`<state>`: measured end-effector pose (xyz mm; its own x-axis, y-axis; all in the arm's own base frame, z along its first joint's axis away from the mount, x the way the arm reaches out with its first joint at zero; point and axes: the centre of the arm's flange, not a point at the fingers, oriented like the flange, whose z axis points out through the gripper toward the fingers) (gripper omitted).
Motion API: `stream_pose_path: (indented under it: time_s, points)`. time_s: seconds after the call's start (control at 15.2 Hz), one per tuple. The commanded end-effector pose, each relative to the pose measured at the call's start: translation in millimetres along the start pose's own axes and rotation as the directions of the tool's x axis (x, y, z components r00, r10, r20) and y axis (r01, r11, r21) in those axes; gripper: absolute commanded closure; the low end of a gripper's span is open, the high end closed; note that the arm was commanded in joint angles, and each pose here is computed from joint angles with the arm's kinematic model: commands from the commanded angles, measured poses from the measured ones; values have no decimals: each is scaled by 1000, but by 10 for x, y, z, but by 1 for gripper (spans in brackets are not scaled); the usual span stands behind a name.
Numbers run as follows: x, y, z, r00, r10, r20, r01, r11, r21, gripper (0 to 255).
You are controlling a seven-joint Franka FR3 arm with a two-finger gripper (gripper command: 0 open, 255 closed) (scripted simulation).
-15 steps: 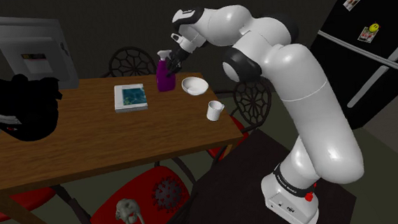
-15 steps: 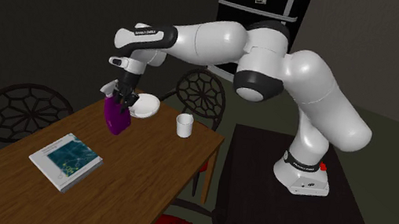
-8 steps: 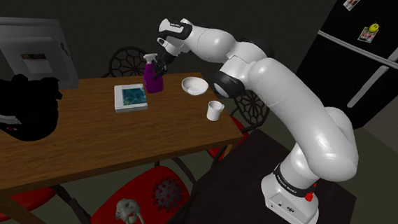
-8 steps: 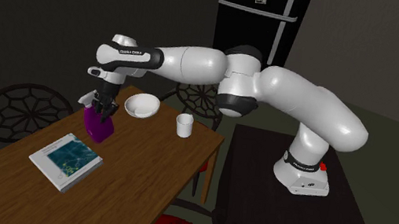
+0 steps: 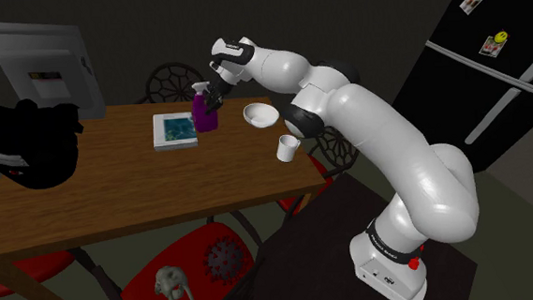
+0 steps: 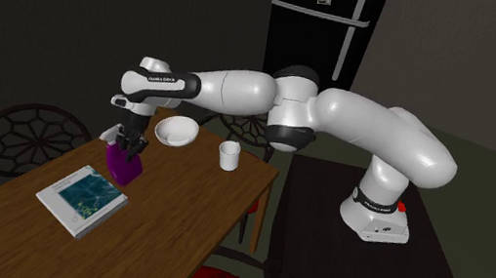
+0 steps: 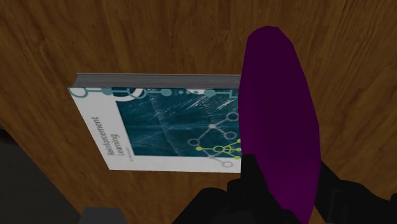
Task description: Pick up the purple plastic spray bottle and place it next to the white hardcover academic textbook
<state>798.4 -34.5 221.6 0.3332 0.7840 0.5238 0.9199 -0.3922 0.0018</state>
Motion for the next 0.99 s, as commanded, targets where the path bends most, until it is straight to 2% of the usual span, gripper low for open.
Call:
stream_pose_path:
  time_s: [0.0, 0.4, 0.92]
  points:
    - [-58, -5, 87, 1000, 0, 0, 0, 1000, 0, 255]
    - [-231, -6, 369, 1000, 0, 0, 0, 1000, 0, 255]
    - [-231, -6, 369, 1000, 0, 0, 0, 1000, 0, 255]
